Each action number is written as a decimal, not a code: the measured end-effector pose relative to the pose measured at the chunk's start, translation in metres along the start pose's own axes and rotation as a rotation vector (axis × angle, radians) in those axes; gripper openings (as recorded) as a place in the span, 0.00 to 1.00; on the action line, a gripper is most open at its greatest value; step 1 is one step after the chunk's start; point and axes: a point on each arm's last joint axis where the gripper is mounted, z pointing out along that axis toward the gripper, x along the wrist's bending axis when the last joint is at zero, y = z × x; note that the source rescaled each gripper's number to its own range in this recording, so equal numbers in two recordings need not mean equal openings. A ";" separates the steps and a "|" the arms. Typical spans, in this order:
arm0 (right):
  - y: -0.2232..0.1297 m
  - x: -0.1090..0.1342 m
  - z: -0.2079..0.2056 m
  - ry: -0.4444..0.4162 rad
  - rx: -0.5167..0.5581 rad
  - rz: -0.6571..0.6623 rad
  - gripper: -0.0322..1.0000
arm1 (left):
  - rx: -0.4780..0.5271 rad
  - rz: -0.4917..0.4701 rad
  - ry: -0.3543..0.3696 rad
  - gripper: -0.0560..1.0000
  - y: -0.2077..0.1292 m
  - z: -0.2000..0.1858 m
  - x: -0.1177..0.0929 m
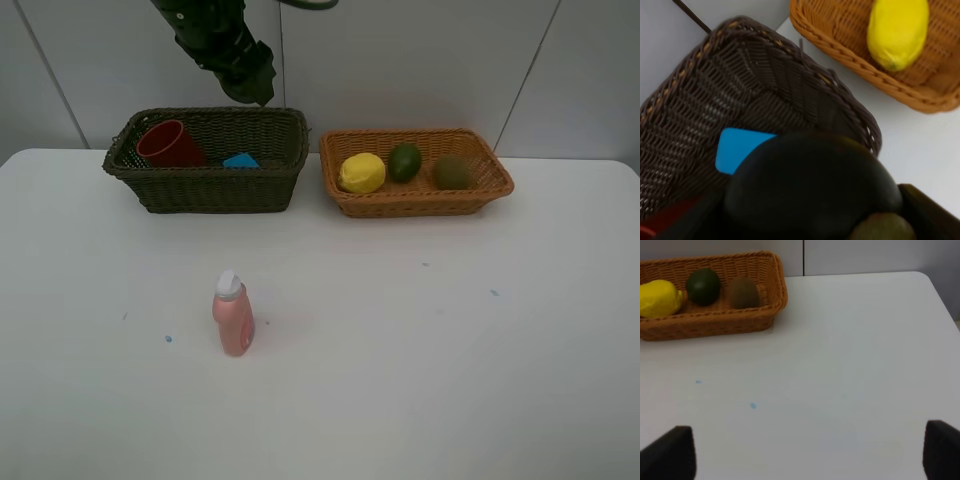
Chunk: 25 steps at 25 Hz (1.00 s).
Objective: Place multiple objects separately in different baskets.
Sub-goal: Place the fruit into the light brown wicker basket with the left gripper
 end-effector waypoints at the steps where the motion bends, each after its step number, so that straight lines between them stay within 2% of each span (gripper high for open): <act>1: 0.000 0.000 0.000 0.000 0.000 0.000 1.00 | 0.000 -0.019 0.004 0.82 0.002 0.004 0.003; 8: 0.000 0.000 0.000 0.000 0.000 0.000 1.00 | 0.020 -0.175 0.028 0.82 0.006 0.046 0.023; 13: 0.000 0.000 0.000 0.000 0.000 0.000 1.00 | 0.036 -0.202 0.027 0.82 0.006 0.067 0.027; 17: 0.000 0.000 0.000 0.000 0.000 0.000 1.00 | 0.088 -0.253 0.022 0.82 -0.007 0.094 0.031; 21: 0.000 0.000 0.000 0.000 0.000 0.000 1.00 | 0.155 -0.350 0.024 0.82 -0.026 0.123 0.038; 25: 0.000 0.000 0.000 0.000 0.000 0.000 1.00 | 0.169 -0.364 0.024 0.82 -0.031 0.133 0.039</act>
